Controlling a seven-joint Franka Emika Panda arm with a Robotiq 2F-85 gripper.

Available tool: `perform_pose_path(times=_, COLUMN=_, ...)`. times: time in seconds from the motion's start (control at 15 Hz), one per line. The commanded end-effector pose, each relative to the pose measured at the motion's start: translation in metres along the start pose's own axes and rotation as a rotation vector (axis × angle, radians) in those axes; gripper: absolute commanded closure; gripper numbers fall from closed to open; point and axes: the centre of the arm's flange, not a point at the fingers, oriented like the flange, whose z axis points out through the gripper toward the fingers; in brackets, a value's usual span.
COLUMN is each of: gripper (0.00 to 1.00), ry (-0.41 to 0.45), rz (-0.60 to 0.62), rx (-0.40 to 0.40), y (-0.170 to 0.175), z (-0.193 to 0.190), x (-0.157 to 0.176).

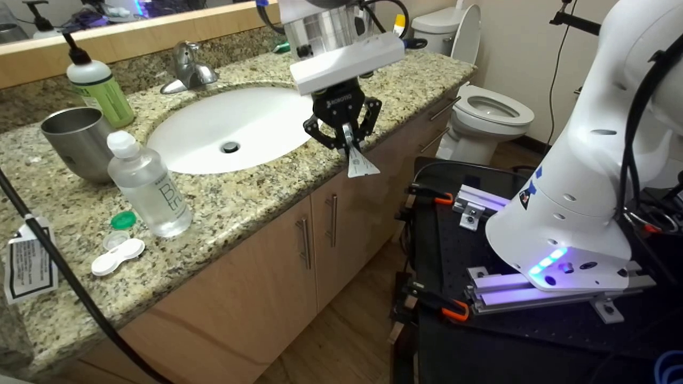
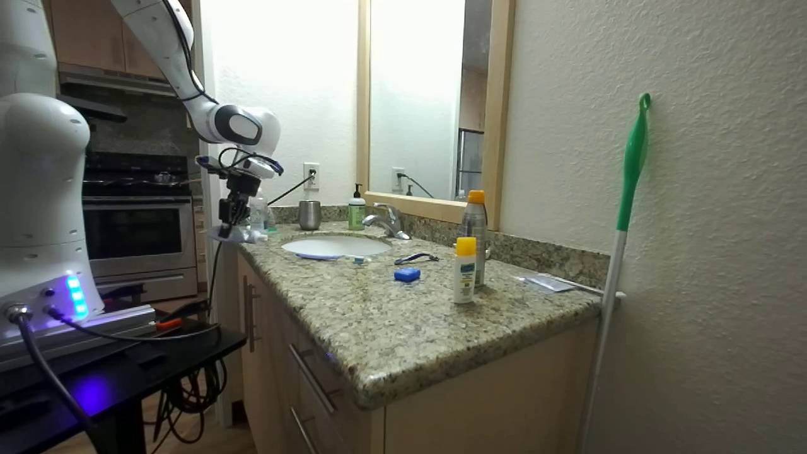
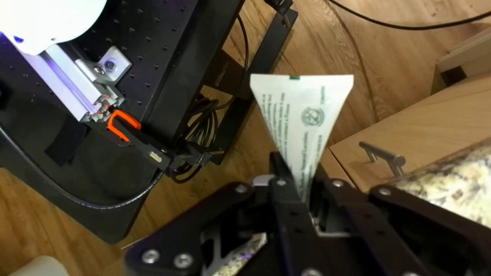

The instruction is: Move the toothpaste to the front right side of the counter

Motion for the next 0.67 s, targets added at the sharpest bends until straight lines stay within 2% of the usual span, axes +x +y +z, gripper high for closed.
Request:
perform_pose_path(times=0.0, gripper=0.96, ry=0.122, rz=-0.128, rx=-0.112, y=-0.046, z=0.013, x=-0.005)
perform_pose_path(times=0.13, gripper=0.96, ry=0.212, rz=-0.178, rx=-0.147, y=-0.064, z=0.014, x=-0.004)
perform_pose_path(times=0.27, gripper=0.96, ry=0.283, rz=-0.223, rx=-0.139, y=-0.078, z=0.009, x=-0.001)
perform_pose_path(times=0.47, gripper=0.96, ry=0.312, rz=-0.304, rx=-0.037, y=-0.102, z=-0.004, x=-0.015)
perform_pose_path(times=0.6, gripper=0.96, ry=0.272, rz=-0.353, rx=0.039, y=-0.114, z=-0.011, x=-0.029)
